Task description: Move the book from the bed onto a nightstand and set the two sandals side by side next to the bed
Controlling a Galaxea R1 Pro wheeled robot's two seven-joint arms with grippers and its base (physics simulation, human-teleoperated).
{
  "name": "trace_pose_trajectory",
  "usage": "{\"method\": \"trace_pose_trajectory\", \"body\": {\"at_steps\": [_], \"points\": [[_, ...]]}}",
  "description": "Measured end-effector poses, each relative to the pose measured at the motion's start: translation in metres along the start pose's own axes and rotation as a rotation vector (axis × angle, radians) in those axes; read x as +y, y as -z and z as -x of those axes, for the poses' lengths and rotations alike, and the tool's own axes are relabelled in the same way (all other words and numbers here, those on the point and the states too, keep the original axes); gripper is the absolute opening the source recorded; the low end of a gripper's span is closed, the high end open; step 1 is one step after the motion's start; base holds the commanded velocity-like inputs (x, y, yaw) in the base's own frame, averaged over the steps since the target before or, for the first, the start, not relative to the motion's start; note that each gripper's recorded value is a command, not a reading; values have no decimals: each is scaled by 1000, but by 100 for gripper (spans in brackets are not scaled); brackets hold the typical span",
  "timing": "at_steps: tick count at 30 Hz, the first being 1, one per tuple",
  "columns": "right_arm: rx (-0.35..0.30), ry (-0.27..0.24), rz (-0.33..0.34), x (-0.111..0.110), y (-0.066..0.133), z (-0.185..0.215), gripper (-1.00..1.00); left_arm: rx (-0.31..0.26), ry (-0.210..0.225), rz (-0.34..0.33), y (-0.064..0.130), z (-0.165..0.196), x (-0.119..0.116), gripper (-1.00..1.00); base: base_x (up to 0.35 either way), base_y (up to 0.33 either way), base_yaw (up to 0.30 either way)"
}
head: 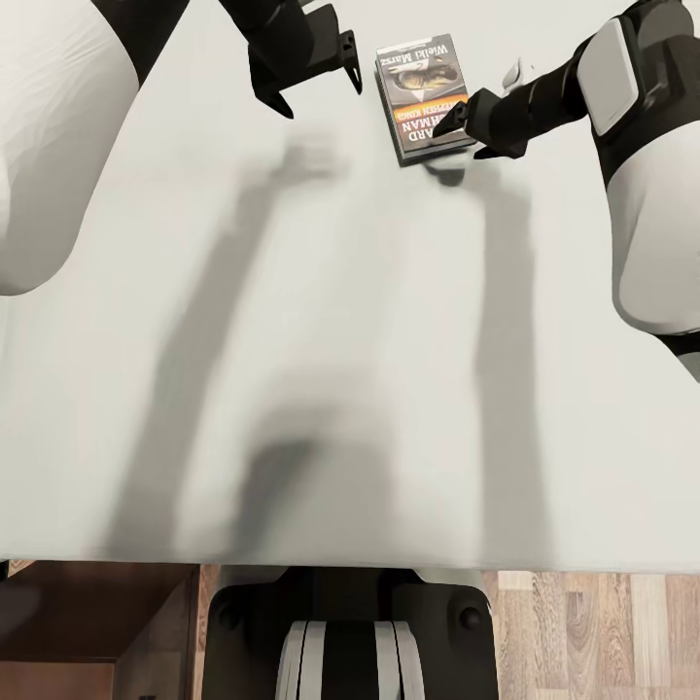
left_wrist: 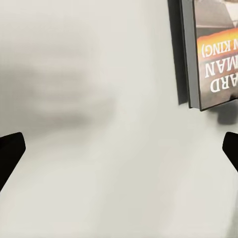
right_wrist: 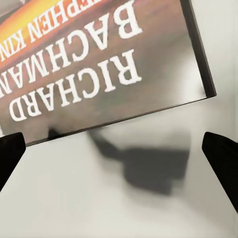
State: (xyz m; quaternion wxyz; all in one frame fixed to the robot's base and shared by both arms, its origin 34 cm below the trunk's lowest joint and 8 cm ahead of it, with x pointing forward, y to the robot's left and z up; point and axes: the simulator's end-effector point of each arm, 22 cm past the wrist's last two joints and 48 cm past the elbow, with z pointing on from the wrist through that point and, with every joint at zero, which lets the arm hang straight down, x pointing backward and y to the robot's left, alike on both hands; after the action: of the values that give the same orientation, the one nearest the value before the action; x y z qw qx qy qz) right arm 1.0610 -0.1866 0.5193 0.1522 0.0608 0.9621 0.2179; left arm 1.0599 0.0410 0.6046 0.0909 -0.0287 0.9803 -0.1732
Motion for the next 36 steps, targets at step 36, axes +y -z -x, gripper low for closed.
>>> {"method": "trace_pose_trajectory", "body": {"at_steps": [36], "points": [[-42,-2,-33,-9,-2,9,100,15,3,-3,-9,-7,2,100,0,0,0]]}}
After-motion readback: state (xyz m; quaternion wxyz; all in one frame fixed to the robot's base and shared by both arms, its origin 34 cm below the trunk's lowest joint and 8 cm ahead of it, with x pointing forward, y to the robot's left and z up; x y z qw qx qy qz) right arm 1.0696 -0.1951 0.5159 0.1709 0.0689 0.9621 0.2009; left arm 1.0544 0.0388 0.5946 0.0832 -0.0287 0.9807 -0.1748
